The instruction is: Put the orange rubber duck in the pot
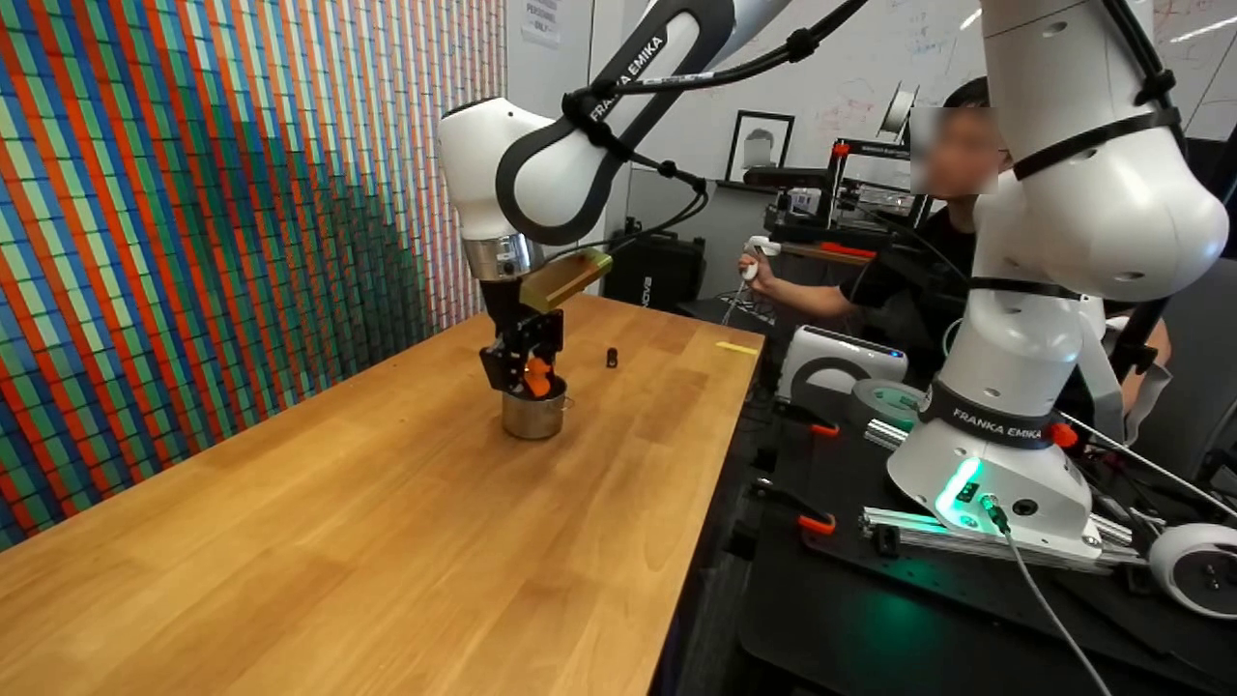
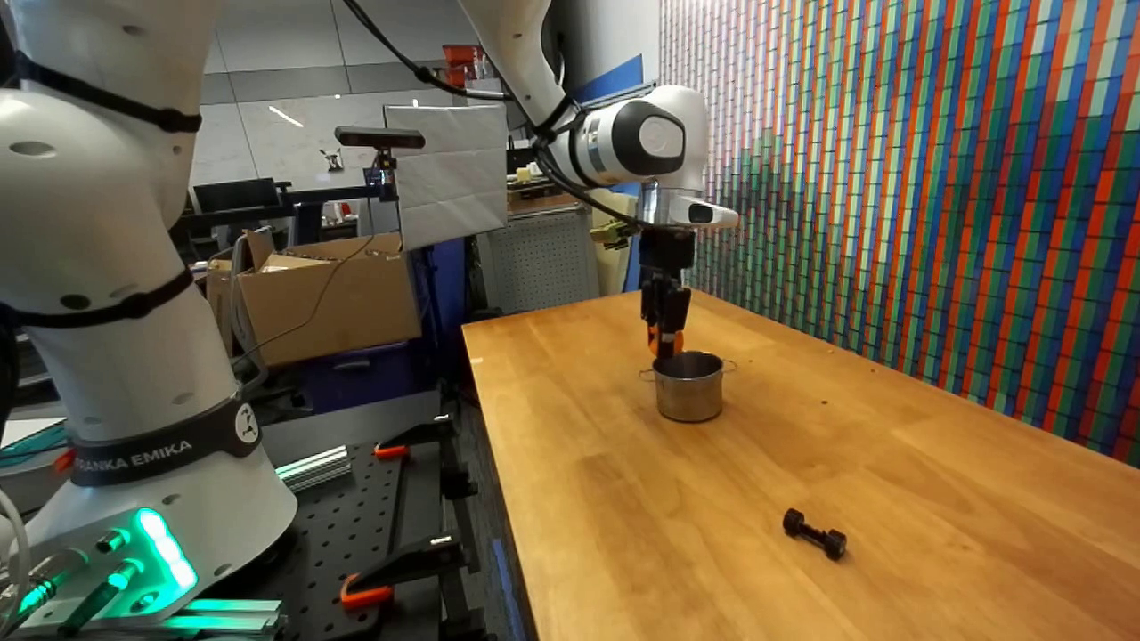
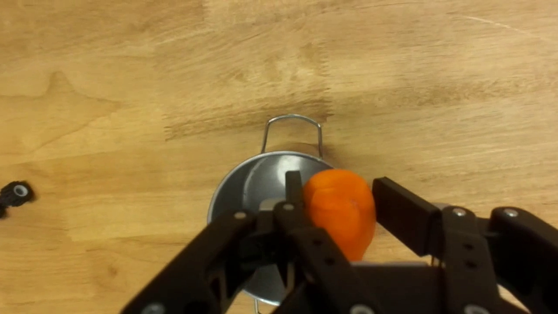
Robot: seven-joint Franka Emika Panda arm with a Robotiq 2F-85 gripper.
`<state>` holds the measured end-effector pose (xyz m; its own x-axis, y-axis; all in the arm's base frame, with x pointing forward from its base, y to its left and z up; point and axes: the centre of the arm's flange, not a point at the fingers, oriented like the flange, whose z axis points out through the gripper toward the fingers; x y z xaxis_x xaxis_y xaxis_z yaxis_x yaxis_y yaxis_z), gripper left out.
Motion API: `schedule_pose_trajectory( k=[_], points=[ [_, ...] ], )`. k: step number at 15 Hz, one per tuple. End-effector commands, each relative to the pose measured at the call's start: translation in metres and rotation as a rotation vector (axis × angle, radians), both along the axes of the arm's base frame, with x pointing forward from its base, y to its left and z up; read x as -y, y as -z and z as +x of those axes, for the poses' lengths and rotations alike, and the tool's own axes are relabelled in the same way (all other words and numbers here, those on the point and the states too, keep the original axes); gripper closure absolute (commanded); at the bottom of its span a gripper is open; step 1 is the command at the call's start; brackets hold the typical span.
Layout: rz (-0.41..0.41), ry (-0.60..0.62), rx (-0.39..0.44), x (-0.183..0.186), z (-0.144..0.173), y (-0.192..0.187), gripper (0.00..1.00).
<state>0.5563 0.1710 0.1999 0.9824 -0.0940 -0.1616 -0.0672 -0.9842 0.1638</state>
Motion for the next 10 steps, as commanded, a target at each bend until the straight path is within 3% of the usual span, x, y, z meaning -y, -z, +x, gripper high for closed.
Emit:
schedule_pose_trajectory(
  k=[1, 3, 5, 8, 10],
  points=[
    [-0.015, 0.038, 0.016, 0.009, 0.021, 0.0, 0.8],
    [-0.025, 0.05, 0.026, 0.017, 0.028, -0.005, 0.29],
    [-0.029, 0.052, 0.042, 0.022, 0.034, -0.014, 0.26],
    [-0.021, 0.044, 0.073, 0.032, 0.055, -0.04, 0.04],
    [-0.023, 0.029, 0.098, 0.035, 0.064, -0.067, 0.0]
  ],
)
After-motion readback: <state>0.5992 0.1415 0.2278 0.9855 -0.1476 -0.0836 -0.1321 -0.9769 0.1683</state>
